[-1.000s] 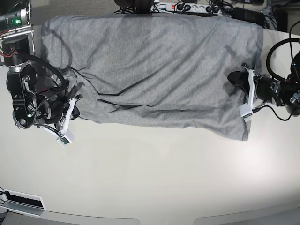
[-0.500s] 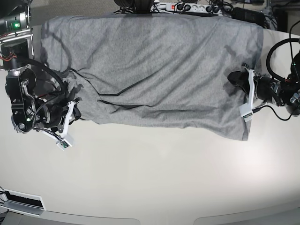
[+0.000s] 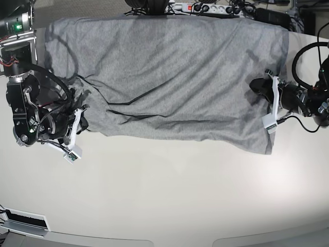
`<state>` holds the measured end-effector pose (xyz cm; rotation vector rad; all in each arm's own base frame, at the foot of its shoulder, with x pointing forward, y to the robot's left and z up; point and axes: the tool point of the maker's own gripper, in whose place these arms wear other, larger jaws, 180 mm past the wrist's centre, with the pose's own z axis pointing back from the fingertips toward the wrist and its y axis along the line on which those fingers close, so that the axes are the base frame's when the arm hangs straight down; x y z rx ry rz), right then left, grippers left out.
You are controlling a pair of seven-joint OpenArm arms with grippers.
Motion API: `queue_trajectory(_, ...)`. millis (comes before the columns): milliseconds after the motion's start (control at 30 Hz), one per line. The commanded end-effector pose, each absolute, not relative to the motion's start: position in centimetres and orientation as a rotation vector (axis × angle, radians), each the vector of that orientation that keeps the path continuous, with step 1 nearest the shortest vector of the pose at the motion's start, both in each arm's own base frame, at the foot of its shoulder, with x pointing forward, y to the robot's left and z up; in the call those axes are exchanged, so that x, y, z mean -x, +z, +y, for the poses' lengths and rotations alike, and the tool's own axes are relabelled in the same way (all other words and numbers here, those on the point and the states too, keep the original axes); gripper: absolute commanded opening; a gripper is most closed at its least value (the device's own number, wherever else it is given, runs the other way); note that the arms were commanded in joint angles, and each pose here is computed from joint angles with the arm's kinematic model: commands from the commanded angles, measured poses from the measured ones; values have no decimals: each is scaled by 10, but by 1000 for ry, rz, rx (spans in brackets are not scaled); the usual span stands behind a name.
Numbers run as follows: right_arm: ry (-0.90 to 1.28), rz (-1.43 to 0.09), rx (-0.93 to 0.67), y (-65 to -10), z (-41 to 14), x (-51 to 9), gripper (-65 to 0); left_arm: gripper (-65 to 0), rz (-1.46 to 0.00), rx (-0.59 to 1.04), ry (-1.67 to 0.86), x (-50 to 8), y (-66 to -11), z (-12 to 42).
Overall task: Layout the t-shirt on the table in an organized manner, then fold the t-shirt properly
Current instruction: 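Release and regrasp the shirt edge with the right gripper, then pull the shirt edge outward with the right gripper, then release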
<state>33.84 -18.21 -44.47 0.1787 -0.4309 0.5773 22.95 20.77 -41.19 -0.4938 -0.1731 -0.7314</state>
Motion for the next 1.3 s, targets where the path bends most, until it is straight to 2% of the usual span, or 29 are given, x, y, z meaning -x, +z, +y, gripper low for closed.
queue_trajectory(0, 557, -488, -152, -429, -189, -356, -440, -650, -207, 485, -736, -240, -401, 212)
queue_trajectory(100, 507, -483, -82, -431, -203, -360, -443, -650, -208, 486, -736, -240, -401, 212)
queue_trajectory(233, 471, -489, -8, -431, -216, -365, -497, -650, -208, 485, -736, -240, -401, 212)
queue_trajectory(467, 502, -497, -37, -431, -210, -364, -506, -650, -208, 486, -736, -240, -401, 212)
queue_trajectory(500, 509, -500, -58, -430, -206, -363, -534, -650, -208, 486, -736, -240, -401, 212)
queue_trajectory(567, 544, -501, -102, -429, -197, -361, -650, -650, -208, 486, -736, -240, -401, 212)
queue_trajectory(867, 620, -530, -190, -403, -174, -362, -650, -650, -207, 485, -736, -240, -401, 212)
queue_trajectory(1033, 645, -668, -260, -358, -160, -370, -650, -650, -206, 483, -737, -240, -401, 213)
queue_trajectory(1267, 572, -886, -317, -289, -167, -384, -650, -650, -207, 484, -736, -240, -401, 212)
